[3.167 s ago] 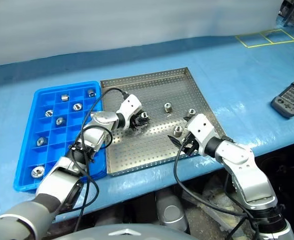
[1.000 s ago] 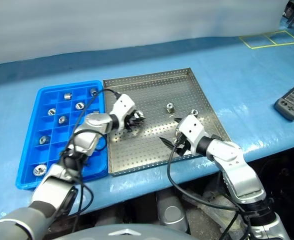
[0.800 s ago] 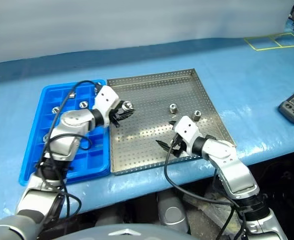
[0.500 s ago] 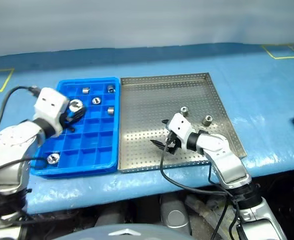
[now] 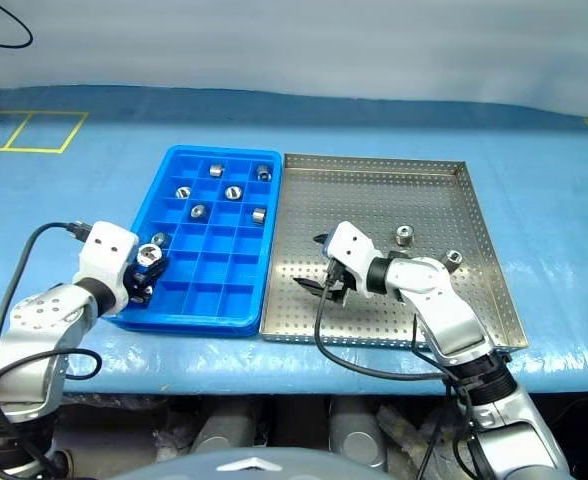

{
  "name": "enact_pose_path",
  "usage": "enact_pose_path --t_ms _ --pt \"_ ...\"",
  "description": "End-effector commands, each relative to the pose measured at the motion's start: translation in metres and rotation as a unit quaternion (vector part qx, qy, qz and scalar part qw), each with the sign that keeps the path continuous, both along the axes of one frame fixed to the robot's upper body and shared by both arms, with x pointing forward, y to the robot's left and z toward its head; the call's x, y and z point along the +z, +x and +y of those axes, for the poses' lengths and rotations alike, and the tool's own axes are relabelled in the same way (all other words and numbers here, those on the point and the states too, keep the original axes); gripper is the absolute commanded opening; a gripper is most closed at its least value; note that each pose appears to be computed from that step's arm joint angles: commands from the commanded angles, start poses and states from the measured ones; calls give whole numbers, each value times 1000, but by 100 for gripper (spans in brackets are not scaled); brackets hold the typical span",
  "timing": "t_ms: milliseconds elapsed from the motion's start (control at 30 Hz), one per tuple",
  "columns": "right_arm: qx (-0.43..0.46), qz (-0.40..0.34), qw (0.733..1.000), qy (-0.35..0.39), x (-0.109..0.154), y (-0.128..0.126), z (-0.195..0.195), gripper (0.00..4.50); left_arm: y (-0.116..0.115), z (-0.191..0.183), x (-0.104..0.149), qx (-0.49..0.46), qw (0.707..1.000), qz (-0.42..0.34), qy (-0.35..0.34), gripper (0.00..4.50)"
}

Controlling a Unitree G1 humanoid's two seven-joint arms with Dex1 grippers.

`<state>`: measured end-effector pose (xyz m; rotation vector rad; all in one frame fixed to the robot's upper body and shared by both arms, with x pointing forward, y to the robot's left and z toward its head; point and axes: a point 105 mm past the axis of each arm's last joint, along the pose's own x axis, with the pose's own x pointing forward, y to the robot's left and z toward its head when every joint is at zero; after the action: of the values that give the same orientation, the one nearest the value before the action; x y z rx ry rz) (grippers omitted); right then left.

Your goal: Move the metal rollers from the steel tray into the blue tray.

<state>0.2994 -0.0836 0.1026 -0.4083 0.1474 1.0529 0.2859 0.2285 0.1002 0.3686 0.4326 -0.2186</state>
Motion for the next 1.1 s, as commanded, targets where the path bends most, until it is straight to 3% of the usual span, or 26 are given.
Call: enact_pose_path --t_ms 33,467,733,833,933,1000,1100 --pt "-1 -32 999 9 16 -1 -2 450 7 -9 7 -19 1000 -19 -5 170" --pt "-15 -35 999 11 17 -3 -6 450 12 -17 2 -43 999 -10 -11 170" --pt "-21 -40 999 11 19 -2 -7 450 14 -18 5 -40 999 -24 -14 434" --pt "-43 -52 998 14 23 3 -12 450 16 -32 23 -74 993 -70 -54 434" --pt "-116 -71 991 16 27 19 -30 450 6 -69 56 -172 964 -132 -155 434" --pt "-173 -75 982 17 28 29 -45 450 -3 -87 68 -228 946 -146 -180 434" --pt "-329 -83 940 36 32 56 -84 450 -12 -107 66 -297 931 -134 -164 434"
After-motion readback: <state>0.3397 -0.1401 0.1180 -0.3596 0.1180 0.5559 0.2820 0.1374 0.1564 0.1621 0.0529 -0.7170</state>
